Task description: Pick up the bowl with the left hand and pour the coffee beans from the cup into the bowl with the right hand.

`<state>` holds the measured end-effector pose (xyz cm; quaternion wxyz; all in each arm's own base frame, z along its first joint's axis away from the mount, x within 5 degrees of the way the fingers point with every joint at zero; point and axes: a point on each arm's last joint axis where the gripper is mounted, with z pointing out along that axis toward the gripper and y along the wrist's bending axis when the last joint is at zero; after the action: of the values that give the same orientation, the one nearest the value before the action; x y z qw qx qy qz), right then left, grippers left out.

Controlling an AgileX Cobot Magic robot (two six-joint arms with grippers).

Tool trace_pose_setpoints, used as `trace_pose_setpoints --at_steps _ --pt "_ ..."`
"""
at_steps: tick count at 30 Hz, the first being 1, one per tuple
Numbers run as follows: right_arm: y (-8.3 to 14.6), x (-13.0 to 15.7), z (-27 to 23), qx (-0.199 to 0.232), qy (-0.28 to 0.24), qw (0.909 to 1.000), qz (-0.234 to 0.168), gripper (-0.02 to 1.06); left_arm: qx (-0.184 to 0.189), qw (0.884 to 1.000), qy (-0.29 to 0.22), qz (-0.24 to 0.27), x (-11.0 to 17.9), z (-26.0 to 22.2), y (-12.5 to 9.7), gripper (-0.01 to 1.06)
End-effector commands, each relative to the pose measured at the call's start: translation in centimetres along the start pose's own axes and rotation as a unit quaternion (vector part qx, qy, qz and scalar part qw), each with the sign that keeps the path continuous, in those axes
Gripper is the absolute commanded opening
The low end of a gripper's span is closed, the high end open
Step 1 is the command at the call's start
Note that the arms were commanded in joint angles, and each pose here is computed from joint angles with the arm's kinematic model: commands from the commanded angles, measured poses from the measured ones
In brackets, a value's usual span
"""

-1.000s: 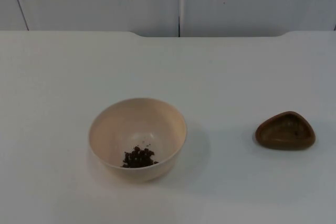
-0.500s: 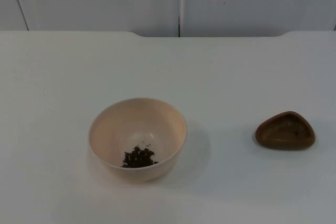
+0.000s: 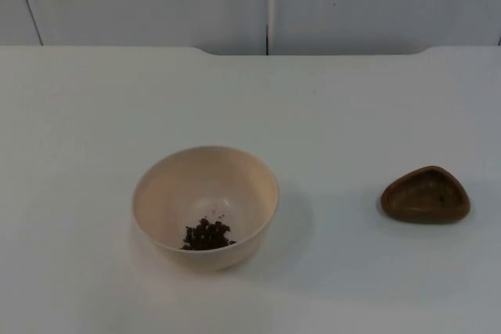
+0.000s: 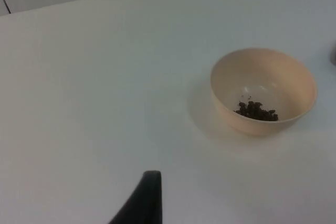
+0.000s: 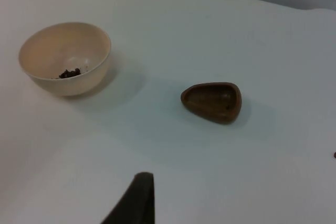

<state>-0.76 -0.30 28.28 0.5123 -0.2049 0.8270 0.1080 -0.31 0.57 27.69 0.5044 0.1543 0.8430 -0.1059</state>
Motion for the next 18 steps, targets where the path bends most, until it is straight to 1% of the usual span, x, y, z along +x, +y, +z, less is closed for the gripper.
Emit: trace_pose_setpoints --at_steps 1,8,11,12,16,17,18 --pt "0.05 0.19 0.17 -0.002 0.003 1.0000 0.001 1.05 0.006 1.000 0.001 -0.001 0.11 0.05 -0.05 1.05" --pt "0.03 0.19 0.17 0.004 0.003 1.0000 0.004 1.05 0.005 1.000 0.000 -0.005 0.11 0.05 -0.04 1.05" --pt "0.06 0.19 0.17 0.022 0.003 0.9997 0.013 1.05 0.005 1.000 0.000 -0.005 0.11 0.05 -0.04 1.05" --pt "0.06 0.19 0.17 0.022 0.003 0.9997 0.013 1.05 0.005 1.000 0.000 -0.005 0.11 0.05 -0.04 1.05" --pt "0.13 0.18 0.19 0.064 0.005 0.9973 0.035 1.05 0.005 1.000 0.000 -0.005 0.11 0.05 -0.04 1.05" --pt "0.13 0.18 0.19 0.064 0.005 0.9973 0.035 1.05 0.005 1.000 0.000 -0.005 0.11 0.05 -0.04 1.05" --pt "0.15 0.17 0.19 0.076 0.005 0.9962 0.041 1.05 0.005 1.000 0.000 -0.005 0.11 0.05 -0.04 1.05"
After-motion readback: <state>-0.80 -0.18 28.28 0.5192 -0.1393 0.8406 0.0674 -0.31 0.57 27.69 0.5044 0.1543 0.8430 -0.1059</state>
